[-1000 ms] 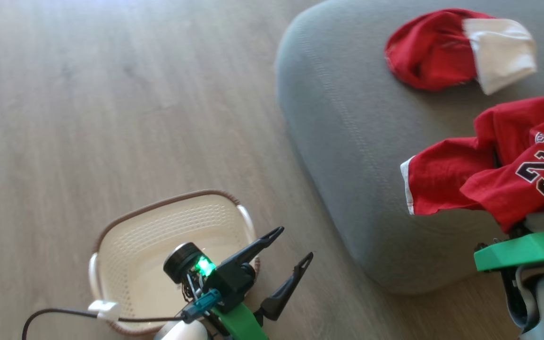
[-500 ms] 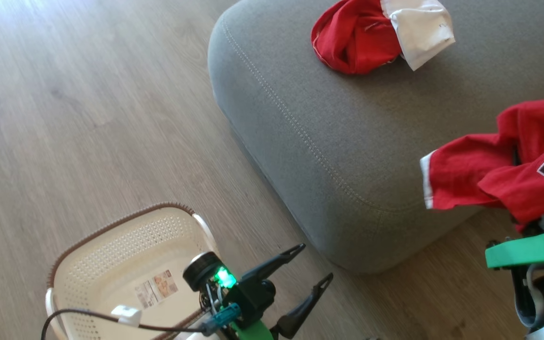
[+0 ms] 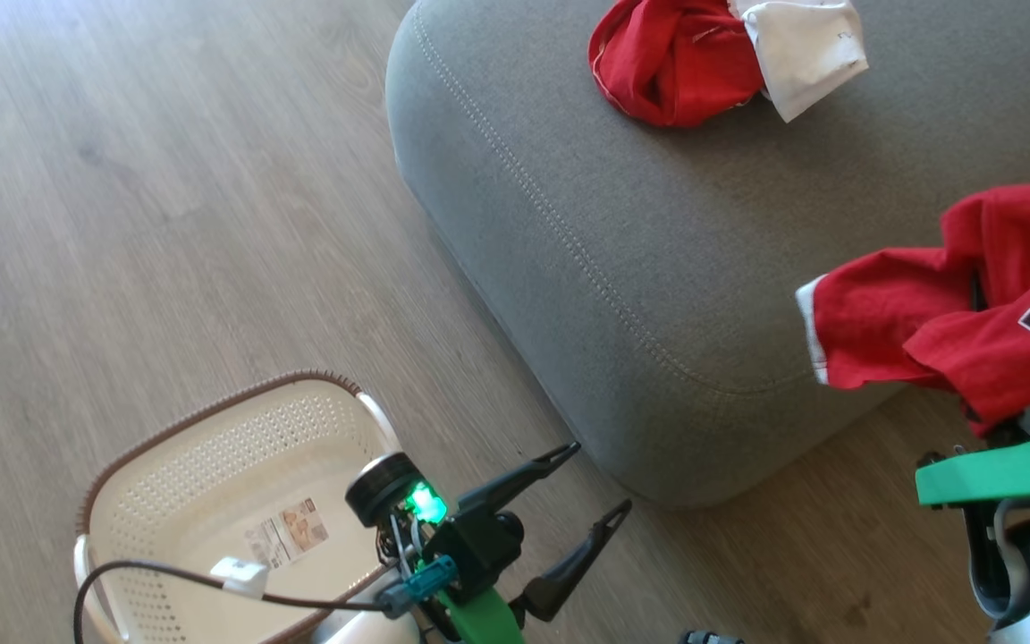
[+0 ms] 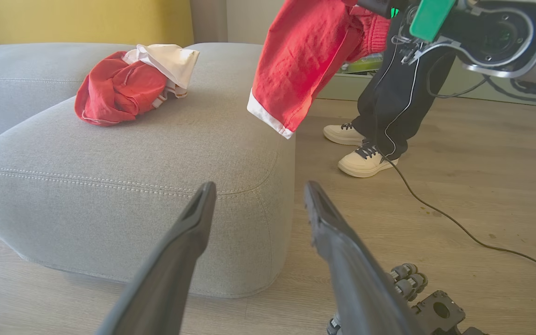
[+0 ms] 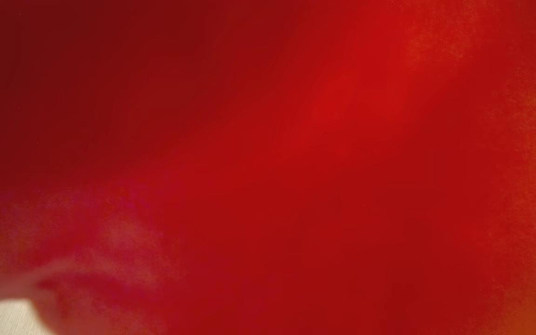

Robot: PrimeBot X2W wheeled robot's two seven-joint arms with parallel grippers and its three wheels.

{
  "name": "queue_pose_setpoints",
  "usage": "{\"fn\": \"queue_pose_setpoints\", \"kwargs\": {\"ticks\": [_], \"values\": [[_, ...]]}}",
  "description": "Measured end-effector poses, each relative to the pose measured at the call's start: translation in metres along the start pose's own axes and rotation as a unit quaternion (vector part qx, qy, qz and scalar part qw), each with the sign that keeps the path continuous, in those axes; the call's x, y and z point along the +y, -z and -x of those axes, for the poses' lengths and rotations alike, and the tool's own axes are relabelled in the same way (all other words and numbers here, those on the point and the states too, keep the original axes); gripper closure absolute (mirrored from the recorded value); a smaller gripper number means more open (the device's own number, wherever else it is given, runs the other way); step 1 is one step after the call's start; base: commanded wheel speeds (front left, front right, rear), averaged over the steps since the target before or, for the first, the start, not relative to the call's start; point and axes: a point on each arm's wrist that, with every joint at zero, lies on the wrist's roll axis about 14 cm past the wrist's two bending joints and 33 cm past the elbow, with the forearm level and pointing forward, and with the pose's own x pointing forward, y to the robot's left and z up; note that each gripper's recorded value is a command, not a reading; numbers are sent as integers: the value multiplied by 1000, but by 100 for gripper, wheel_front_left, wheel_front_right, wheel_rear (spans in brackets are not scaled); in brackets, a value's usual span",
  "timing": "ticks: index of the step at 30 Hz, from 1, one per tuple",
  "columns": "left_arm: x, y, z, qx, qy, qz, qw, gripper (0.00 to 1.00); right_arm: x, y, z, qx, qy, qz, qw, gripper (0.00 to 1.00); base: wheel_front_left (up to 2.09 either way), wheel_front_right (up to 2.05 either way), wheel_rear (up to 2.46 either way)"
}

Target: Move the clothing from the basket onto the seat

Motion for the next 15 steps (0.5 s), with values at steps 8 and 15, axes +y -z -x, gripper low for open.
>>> {"fn": "queue_pose_setpoints", "kwargs": {"ticks": [8, 15], "values": [[16, 15, 5, 10, -7, 12, 1000, 0, 3, -6, -24, -8, -7, 16, 1000, 100, 0, 0, 0], [42, 39, 11, 24, 6, 11, 1000, 0, 12, -30, -81, -53, -9, 32, 998, 100, 0, 0, 0]]}}
